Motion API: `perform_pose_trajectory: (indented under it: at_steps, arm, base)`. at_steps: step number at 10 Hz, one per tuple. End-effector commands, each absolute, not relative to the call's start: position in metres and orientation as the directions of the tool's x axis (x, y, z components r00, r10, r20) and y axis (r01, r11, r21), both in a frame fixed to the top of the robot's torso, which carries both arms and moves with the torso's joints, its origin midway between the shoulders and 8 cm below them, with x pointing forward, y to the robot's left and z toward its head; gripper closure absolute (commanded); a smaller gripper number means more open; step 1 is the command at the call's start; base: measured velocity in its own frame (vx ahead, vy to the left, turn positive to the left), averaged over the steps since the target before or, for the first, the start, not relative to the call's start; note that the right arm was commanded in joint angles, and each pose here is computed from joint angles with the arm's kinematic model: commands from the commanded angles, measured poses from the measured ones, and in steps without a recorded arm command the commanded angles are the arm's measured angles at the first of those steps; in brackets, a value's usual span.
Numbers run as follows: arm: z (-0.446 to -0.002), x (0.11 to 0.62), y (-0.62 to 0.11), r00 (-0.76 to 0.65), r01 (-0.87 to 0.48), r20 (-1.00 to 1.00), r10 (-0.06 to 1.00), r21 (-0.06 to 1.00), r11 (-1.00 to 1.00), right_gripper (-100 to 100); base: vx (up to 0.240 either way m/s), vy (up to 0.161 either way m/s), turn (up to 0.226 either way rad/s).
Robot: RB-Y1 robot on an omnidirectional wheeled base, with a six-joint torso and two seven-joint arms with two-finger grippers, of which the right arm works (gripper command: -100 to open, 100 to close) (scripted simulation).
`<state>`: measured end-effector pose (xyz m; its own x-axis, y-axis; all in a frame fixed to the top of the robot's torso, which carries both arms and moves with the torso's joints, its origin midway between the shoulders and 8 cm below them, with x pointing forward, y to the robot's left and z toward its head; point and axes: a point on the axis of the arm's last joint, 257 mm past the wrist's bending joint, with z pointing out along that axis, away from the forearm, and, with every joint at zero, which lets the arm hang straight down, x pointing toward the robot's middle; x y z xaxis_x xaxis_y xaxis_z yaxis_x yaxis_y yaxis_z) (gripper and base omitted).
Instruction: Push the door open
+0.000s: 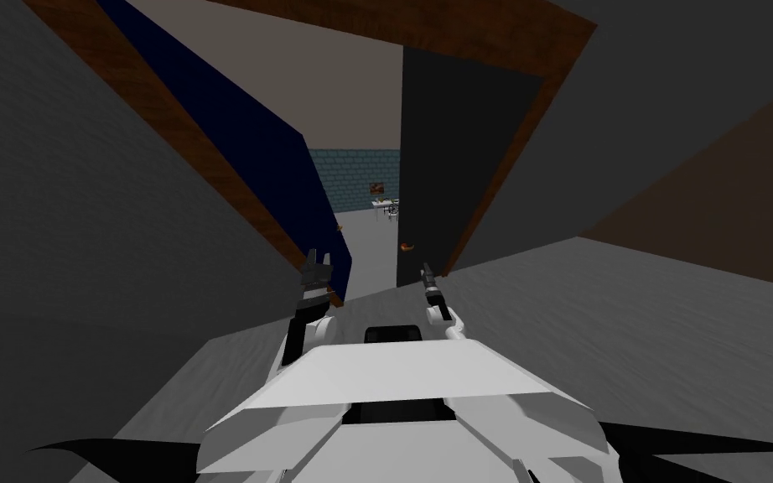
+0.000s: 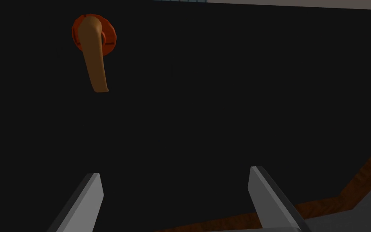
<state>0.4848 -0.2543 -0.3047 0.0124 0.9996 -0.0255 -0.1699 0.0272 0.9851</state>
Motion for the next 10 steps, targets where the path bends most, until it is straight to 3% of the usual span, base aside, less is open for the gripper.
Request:
perform_pose_trajectory:
  at_steps: [1, 10]
  arm:
    - [-0.313, 0.485, -0.253, 0.010, -0.155, -0.024, 1.000, 0.988, 0.026, -100]
    - [-0.351, 0.488, -0.242, -0.001, -0.084, -0.016, 1.000, 0.996, 0.016, -100]
  base:
    - [0.075, -0.076, 0.116]
    - [0.068, -0.071, 0.098]
